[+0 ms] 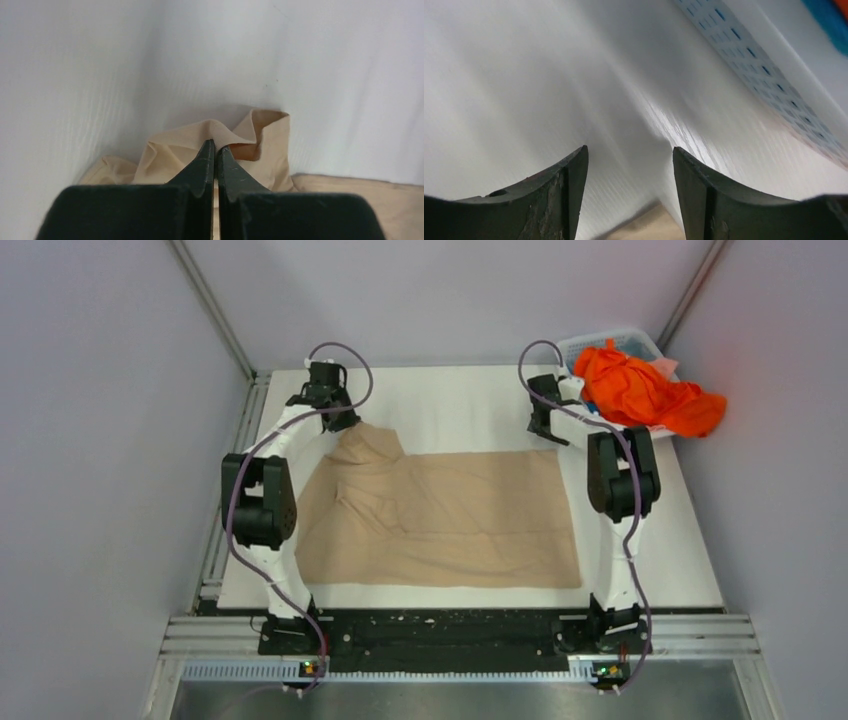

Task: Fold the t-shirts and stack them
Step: Grab the side of the flattened tshirt furthest away from the robot with both arms

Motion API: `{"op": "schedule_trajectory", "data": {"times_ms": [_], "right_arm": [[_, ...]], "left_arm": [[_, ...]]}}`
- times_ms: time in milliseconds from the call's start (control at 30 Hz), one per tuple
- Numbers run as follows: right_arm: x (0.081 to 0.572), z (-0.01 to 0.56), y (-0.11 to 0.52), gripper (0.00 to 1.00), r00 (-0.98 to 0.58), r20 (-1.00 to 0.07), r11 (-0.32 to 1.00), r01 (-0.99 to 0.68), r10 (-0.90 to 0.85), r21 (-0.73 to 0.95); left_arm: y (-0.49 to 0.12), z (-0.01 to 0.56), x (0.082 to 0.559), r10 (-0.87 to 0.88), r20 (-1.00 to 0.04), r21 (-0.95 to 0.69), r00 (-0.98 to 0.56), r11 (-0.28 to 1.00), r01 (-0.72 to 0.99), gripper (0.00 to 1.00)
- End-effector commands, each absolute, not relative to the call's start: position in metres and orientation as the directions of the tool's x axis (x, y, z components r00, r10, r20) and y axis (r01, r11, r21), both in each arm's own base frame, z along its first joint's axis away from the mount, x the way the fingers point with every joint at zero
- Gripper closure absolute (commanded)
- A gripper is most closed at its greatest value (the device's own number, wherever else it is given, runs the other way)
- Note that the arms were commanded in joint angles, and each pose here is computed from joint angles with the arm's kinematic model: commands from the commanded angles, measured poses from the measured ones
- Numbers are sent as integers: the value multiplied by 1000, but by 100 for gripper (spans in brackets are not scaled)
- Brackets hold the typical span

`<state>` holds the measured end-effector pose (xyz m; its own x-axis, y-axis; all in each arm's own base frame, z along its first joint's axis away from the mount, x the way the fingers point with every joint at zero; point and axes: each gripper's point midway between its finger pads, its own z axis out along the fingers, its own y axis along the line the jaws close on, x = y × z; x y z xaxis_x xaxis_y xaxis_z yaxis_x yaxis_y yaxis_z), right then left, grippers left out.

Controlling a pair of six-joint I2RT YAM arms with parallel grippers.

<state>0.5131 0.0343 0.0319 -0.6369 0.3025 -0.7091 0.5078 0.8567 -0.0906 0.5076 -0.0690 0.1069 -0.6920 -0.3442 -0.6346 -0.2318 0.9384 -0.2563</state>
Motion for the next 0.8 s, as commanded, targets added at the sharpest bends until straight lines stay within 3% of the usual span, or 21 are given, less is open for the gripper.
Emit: {"op": "schedule_trajectory", "data": {"times_ms": [0,200,433,600,767], "right_arm": [[469,25,34,39,-690,-647,854,507,323,-114],[449,34,38,44,-690,-647,870,486,324,-82],[443,35,46,76,-683,-652,877,477,329,-57],[459,65,58,97,-648,-710,899,435,276,-49],[451,101,76,100,-599,-768,923,383,226,-27]], "left_arm": [[-85,152,496,-346,-700,-328,-624,933,-150,100],[-90,146,465,-354,-689,-341,-633,928,-149,100],[-91,148,449,-361,-684,-348,-634,925,-152,100],[-92,155,441,-382,-680,-367,-626,916,-160,100],[-90,164,415,-416,-678,-376,-606,905,-200,100]]}}
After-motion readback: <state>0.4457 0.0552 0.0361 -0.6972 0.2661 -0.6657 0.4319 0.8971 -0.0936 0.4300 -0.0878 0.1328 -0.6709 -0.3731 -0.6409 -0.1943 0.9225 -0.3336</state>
